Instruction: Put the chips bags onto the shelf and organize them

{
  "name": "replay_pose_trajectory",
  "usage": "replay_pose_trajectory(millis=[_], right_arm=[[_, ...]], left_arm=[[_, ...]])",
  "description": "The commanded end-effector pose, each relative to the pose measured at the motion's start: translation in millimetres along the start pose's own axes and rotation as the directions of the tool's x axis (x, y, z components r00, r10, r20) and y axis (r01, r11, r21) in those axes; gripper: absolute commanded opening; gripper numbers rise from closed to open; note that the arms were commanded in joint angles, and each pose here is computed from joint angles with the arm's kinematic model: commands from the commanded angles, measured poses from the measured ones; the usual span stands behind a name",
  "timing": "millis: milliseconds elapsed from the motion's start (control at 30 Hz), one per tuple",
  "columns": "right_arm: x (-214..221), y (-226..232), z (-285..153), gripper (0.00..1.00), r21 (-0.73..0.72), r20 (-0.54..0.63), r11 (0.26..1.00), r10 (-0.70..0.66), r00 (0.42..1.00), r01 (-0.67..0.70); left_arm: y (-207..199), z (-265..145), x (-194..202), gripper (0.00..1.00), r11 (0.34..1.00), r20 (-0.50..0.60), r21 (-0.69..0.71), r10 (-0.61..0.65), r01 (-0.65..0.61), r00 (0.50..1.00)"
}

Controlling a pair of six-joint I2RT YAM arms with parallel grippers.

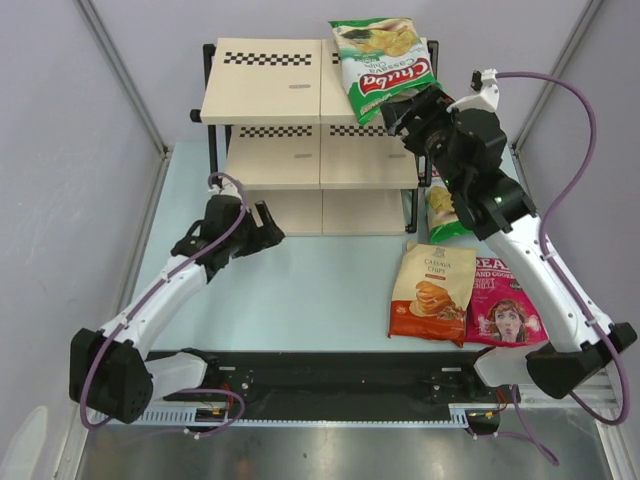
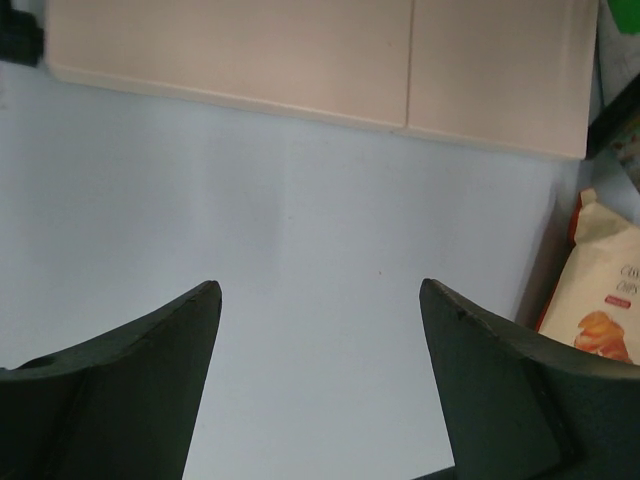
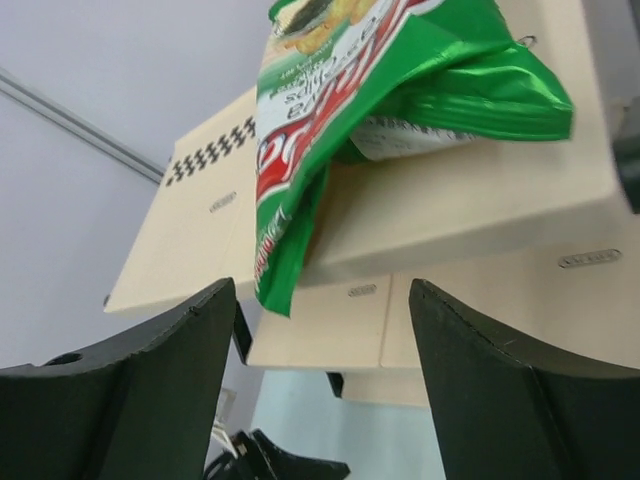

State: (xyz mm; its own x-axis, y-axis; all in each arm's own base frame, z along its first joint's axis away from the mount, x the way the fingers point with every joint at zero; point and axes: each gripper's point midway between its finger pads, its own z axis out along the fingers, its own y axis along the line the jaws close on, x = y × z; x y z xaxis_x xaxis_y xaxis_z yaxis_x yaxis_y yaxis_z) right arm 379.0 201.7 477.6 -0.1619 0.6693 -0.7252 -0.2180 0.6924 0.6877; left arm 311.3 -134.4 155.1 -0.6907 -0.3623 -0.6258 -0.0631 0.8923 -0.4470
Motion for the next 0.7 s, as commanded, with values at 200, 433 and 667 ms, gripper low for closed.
replay_pose_trajectory(millis=[200,433,667], right_arm=[[10,-83,-97,0.75,0.210,-0.184,0.941,-0.228,0.956,0.265],[38,-154,-154,0.81,0.397,-0.350,0.832,-0.252,0.902,0.386],[60,-175,-178,0.81,0.456,-0.402,0.827,-0.140,0.905,0.330]], left_arm=[[-113,21,47,0.87,0.883,-0.146,0.375,0.356,-0.282,0.923],[-151,36,109,0.91,0.797,-0.310,0.542,0.484,-0.267,0.818],[-159,52,184,0.92,0.776,-0.509,0.620,0.507,-0.112,0.696]])
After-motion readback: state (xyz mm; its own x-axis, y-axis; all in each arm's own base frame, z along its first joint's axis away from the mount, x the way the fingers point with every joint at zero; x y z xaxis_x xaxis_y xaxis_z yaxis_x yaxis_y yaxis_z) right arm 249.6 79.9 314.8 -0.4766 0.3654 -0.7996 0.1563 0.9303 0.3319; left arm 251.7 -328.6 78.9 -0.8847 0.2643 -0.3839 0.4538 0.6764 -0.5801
